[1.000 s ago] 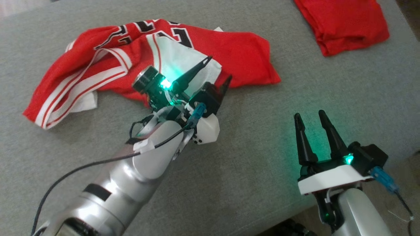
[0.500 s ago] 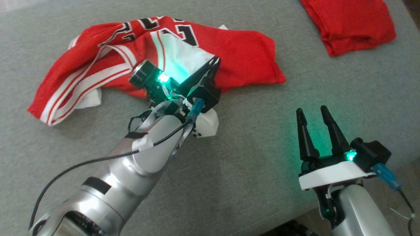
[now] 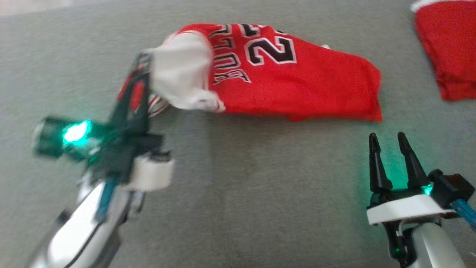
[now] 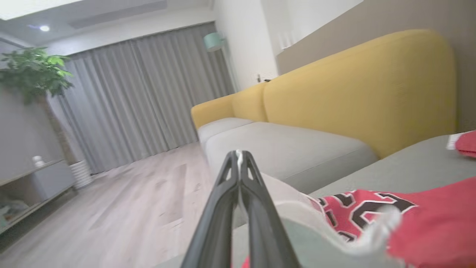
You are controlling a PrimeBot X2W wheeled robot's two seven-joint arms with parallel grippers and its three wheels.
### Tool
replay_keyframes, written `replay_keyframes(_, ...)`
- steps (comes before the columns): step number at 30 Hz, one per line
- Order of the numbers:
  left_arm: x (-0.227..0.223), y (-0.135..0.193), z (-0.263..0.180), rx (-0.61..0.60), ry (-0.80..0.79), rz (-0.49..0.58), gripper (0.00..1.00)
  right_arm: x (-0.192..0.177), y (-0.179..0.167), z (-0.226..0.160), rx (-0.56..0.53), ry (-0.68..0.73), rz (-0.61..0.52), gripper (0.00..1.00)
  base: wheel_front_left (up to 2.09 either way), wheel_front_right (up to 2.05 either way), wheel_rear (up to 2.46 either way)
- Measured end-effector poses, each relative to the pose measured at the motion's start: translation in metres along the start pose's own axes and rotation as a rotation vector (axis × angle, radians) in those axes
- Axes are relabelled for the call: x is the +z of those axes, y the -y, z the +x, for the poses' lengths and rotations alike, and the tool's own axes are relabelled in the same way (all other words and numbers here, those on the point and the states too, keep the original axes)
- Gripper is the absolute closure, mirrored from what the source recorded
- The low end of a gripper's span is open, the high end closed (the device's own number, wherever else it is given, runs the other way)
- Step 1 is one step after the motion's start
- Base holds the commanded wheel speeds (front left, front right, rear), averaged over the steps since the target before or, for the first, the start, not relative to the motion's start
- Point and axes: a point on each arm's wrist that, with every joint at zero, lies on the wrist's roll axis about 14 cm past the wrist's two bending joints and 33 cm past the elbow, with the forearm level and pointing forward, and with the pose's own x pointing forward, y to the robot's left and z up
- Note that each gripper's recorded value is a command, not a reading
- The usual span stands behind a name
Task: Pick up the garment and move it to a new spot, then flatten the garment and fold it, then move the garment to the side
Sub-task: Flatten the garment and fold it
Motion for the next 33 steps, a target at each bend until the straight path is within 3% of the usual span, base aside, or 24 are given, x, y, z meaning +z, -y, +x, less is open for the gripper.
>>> replay_keyframes(6, 0.046, -0.102, -0.066, 0.309, 0.036, 0.094, 1.0, -0.004, -0.024, 0.014, 0.092, -0.013, -0.013, 0.0, 0.0, 0.0, 0.0)
replay_keyframes(9, 0.055, -0.122, -0.084, 0.38, 0.032, 0.098, 1.0, -0.007, -0.033, 0.018, 0.122, -0.021, -0.011, 0.0, 0.0, 0.0, 0.0)
replay_keyframes(19, 0.049, -0.129, -0.096, 0.394, 0.004, 0.074, 1.0, -0.021, -0.066, 0.012, 0.269, -0.076, -0.006, 0.0, 0.0, 0.0, 0.0)
replay_keyframes(25, 0.048, -0.125, -0.089, 0.372, 0.015, 0.055, 1.0, -0.039, -0.061, -0.009, 0.253, -0.148, 0.075, 0.0, 0.0, 0.0, 0.0)
replay_keyframes(28, 0.049, -0.123, -0.087, 0.362, 0.023, 0.055, 1.0, -0.035, -0.058, -0.003, 0.25, -0.139, 0.087, 0.0, 0.0, 0.0, 0.0)
replay_keyframes(33, 0.046, -0.119, -0.088, 0.348, 0.01, 0.039, 1.0, -0.028, -0.088, 0.024, 0.327, -0.128, 0.138, 0.0, 0.0, 0.0, 0.0)
